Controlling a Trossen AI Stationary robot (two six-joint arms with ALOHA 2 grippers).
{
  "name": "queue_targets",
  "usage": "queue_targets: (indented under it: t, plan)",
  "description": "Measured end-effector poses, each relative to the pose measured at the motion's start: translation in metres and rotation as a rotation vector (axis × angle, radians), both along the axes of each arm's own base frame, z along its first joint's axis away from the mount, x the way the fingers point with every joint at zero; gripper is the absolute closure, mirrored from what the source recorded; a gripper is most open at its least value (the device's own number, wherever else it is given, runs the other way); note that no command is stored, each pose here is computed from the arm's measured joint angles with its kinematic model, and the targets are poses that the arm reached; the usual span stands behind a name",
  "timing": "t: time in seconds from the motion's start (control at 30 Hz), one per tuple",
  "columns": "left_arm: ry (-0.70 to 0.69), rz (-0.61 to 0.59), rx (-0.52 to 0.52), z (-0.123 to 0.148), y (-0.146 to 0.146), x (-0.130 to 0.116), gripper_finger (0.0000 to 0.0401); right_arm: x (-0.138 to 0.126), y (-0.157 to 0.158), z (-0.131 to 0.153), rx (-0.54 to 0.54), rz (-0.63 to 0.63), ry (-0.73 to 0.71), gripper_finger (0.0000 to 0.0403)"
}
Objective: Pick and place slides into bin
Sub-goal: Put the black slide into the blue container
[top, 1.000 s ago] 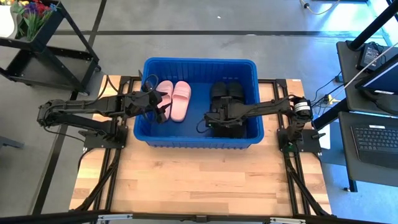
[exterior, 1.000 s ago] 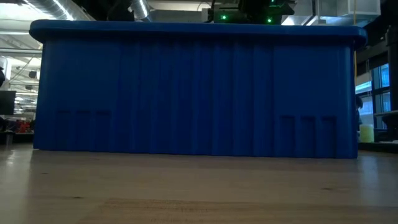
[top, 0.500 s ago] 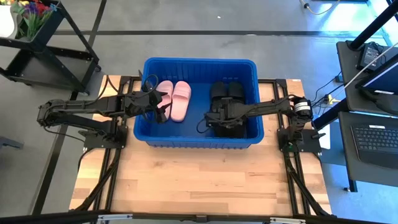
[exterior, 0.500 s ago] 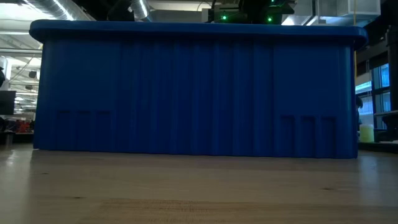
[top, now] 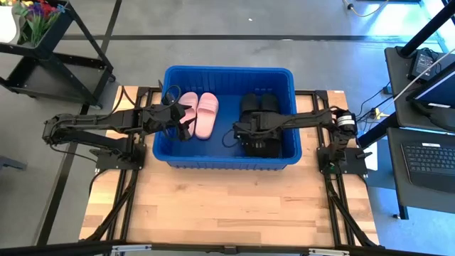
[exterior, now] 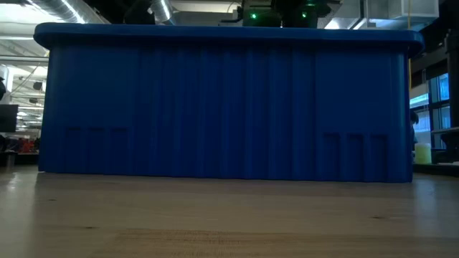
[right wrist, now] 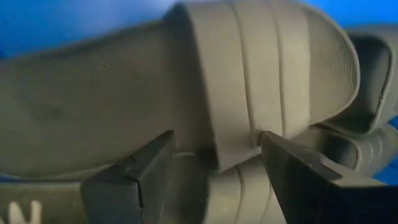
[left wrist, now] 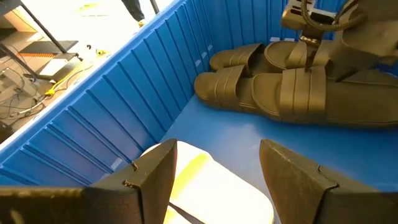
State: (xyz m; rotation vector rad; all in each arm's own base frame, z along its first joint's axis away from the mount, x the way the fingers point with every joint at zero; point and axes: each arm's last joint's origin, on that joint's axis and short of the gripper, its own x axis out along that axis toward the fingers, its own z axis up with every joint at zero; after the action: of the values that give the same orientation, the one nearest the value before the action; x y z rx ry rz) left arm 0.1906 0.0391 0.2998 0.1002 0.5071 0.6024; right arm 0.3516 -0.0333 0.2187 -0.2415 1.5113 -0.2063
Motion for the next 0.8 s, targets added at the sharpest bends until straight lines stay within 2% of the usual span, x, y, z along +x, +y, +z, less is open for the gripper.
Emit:
queue_targets:
  t: [0.3,0.43,0.53,0.67,0.8]
  plan:
    - [-0.001,0.000,-0.001,0.000,0.000,0.000,0.0177,0.006,-0.020,0.038,0.052,-0.058,-0.057,0.0164]
    - [-0.001,0.000,0.000,0.000,0.000,0.000,0.0177,0.004,-0.030,0.052,0.122,-0.095,-0.064,0.0164]
    - [-0.001,0.000,0.000,0.000,0.000,0.000,0.0177,0.000,-0.037,0.059,0.172,-0.124,-0.054,0.0164]
    - [0.000,0.000,0.000,0.000,0.000,0.000,0.0177,0.000,-0.050,0.066,0.174,-0.166,-0.093,0.0164]
    - [0.000,0.000,-0.001,0.000,0.000,0.000,0.0177,0.005,-0.059,0.068,0.182,-0.117,-0.162,0.0164]
